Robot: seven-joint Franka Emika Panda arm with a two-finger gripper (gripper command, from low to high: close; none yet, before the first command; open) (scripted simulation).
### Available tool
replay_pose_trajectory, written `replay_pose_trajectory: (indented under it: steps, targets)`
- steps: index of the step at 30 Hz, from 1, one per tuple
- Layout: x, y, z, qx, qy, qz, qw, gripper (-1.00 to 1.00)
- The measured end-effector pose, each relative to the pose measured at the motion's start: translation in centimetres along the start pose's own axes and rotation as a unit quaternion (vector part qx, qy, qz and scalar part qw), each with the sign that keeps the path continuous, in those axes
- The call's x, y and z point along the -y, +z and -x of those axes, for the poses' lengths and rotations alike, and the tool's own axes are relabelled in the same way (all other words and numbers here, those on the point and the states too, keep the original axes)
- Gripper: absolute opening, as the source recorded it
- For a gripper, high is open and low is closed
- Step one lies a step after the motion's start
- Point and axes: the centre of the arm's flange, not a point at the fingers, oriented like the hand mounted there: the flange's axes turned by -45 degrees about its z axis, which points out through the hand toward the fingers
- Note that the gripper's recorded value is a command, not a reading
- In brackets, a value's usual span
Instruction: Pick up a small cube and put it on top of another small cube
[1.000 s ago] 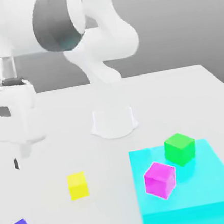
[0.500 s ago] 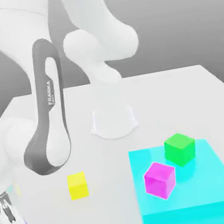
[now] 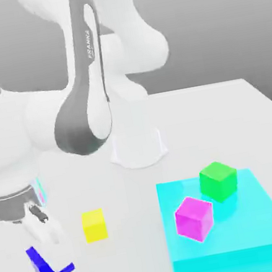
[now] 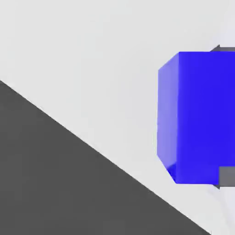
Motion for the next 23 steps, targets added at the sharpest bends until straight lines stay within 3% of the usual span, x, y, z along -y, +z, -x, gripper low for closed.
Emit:
replay_pose_trajectory:
  steps: [4,14,20,21,23]
  targets:
    - [6.6,-2.7,9.2,0.013,-0.065,-0.005,0.998,-1.00]
    - [9.0,-6.8,27.1,-0.006,-0.134,0.032,0.990,-1.00]
    - [8.3,-1.3,29.3,-0.017,-0.144,0.043,0.989,-1.00]
    - [8.2,-0.6,29.3,-0.016,-0.144,0.043,0.988,1.00]
    - [8.2,-0.6,29.3,-0.016,-0.144,0.043,0.988,1.00]
